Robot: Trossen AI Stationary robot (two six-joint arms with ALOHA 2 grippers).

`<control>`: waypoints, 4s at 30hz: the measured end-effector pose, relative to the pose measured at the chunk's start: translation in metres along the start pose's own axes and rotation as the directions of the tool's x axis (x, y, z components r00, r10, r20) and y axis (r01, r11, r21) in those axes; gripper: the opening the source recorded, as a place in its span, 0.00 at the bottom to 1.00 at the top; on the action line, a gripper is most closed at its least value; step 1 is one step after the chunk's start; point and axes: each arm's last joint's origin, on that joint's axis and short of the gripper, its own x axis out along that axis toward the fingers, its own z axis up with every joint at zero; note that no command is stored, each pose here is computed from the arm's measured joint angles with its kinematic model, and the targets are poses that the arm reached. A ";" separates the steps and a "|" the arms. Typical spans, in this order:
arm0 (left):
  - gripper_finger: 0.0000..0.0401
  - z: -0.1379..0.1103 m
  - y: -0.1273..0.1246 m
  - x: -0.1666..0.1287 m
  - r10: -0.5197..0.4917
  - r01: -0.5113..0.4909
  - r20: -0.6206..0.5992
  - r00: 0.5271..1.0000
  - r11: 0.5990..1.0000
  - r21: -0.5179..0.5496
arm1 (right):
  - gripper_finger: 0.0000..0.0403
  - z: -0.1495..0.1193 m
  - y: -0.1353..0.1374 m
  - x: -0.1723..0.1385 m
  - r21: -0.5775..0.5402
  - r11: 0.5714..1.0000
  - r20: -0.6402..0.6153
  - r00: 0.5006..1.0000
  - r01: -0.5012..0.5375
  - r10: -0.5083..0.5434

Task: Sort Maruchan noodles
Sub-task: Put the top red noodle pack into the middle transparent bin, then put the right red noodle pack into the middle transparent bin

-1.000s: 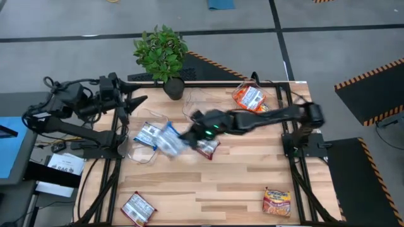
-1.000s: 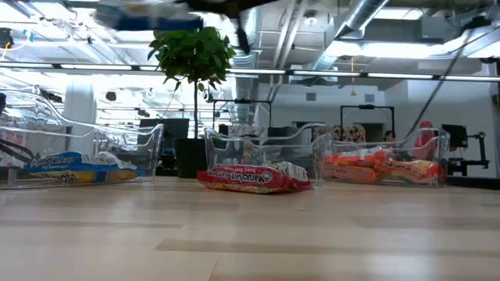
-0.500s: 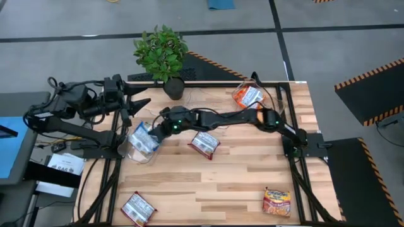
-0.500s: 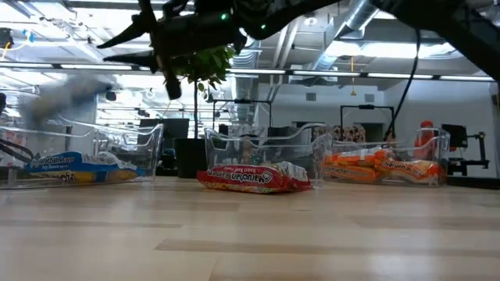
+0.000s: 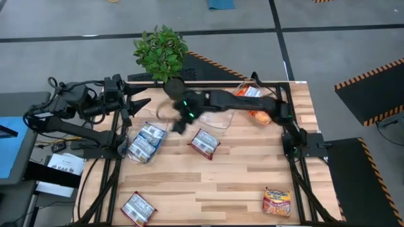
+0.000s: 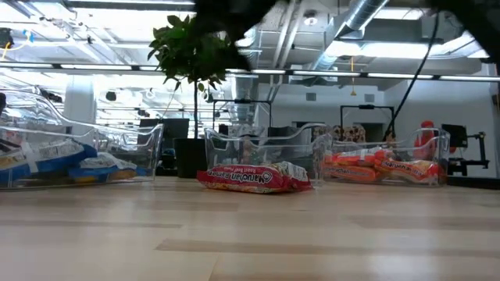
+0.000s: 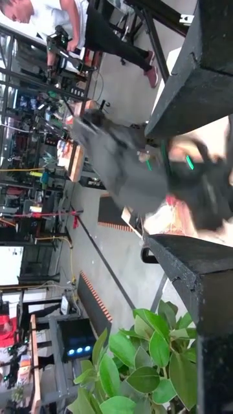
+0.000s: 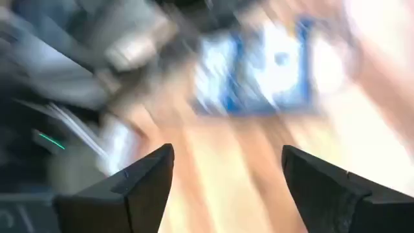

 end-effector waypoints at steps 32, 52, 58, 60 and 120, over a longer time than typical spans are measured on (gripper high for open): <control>0.59 -0.002 -0.003 0.006 0.007 -0.007 -0.014 1.000 1.000 0.004 | 0.66 -0.217 -0.049 0.040 0.735 0.587 0.028 0.849 0.340 -0.527; 0.59 -0.004 -0.005 0.011 0.016 -0.015 -0.027 0.999 1.000 0.014 | 0.04 -0.148 -0.013 -0.128 0.468 0.834 0.368 0.793 0.292 -0.485; 0.59 -0.008 -0.009 0.021 0.022 -0.021 -0.052 0.998 1.000 0.013 | 0.04 -0.121 -0.075 -0.125 0.590 0.713 0.298 0.718 0.379 -0.629; 0.59 -0.010 -0.010 0.023 0.023 -0.022 -0.061 0.998 1.000 0.017 | 0.05 -0.118 -0.088 -0.112 0.604 0.695 0.258 0.729 0.390 -0.634; 0.59 -0.012 -0.012 0.028 0.040 -0.042 -0.077 0.996 0.999 -0.017 | 0.69 -0.415 0.018 -0.090 0.465 0.590 -0.661 0.702 0.660 -0.265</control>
